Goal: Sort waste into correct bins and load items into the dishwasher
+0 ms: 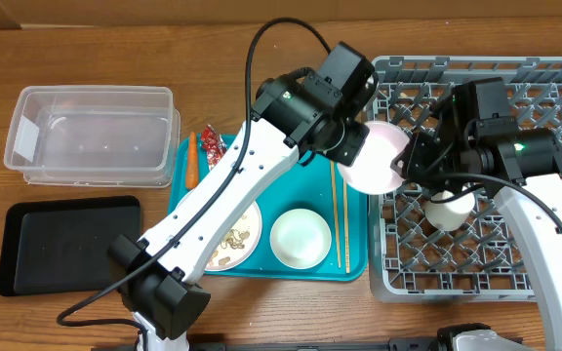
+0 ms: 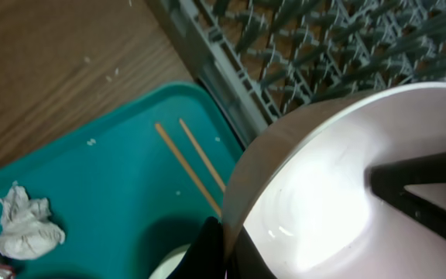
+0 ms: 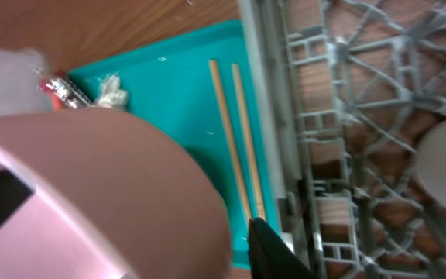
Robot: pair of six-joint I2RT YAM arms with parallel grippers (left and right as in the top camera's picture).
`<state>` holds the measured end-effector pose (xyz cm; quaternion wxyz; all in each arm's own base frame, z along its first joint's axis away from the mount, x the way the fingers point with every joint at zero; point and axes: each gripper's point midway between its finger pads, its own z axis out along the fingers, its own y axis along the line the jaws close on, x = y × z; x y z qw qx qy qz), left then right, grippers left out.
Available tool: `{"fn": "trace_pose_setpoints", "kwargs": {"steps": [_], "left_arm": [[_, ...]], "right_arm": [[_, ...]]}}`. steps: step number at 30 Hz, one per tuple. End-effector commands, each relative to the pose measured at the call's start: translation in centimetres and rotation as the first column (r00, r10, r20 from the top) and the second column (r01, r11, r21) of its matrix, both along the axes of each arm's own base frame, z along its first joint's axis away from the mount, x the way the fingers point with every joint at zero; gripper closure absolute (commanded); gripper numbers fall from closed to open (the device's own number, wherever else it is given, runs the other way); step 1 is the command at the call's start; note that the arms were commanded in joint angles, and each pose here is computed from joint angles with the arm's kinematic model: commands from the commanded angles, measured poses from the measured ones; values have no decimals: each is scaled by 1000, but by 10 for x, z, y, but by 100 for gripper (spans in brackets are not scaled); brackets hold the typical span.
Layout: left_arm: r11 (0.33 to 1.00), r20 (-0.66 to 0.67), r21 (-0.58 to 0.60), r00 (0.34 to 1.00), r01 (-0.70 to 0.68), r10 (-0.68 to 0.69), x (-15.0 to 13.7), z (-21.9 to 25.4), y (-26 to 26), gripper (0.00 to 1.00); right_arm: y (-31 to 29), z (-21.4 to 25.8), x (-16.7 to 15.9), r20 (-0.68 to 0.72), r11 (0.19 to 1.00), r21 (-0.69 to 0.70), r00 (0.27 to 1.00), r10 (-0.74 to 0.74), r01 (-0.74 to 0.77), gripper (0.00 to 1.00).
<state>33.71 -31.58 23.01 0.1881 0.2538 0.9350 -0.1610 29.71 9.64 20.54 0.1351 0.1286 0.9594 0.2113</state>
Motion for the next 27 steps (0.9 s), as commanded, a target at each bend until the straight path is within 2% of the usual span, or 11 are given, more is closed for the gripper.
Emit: {"fn": "trace_pose_setpoints", "kwargs": {"steps": [1, 2, 3, 6, 7, 8, 13, 17, 20, 23, 27], "left_arm": [[996, 94, -92, 995, -5, 14, 0, 51, 0, 96], [996, 97, -94, 995, -5, 14, 1, 52, 0, 94], [996, 103, -93, 995, -8, 18, 1, 54, 1, 78], [996, 116, -83, 993, -29, 39, 5, 57, 9, 48], [996, 122, -76, 991, -41, 50, 7, 57, 13, 29], [996, 129, -67, 990, -54, 62, 9, 58, 18, 0], [992, 149, -68, 982, -110, 119, 18, 69, 42, 0], [987, 167, -86, 974, -139, 152, 21, 81, 56, 0], [984, 181, -99, 970, -146, 162, 20, 89, 62, 0], [984, 186, -102, 969, -145, 162, 17, 93, 64, 0], [985, 173, -89, 972, -147, 160, 14, 91, 66, 0]], "right_arm": [[2, 4, 3, 23, 1000, 18, 1000, 10, -10, 96], [-1, 3, 3, 22, 1000, 3, 1000, -5, 5, 96], [-6, 3, 5, 27, 1000, -24, 999, -19, 20, 96], [-36, 3, 11, 64, 978, -170, 992, -112, 122, 96], [-51, 5, 13, 87, 954, -231, 981, -175, 190, 96], [-67, 10, 14, 118, 921, -290, 965, -235, 259, 96], [-151, 51, 12, 391, 602, -508, 788, -476, 616, 96], [-195, 84, 5, 577, 321, -589, 664, -475, 741, 96], [-210, 100, 6, 657, 181, -604, 613, -439, 776, 96], [-214, 103, 19, 668, 123, -647, 637, -385, 753, 96], [-210, 84, 51, 573, 118, -774, 767, -287, 622, 96]]}}
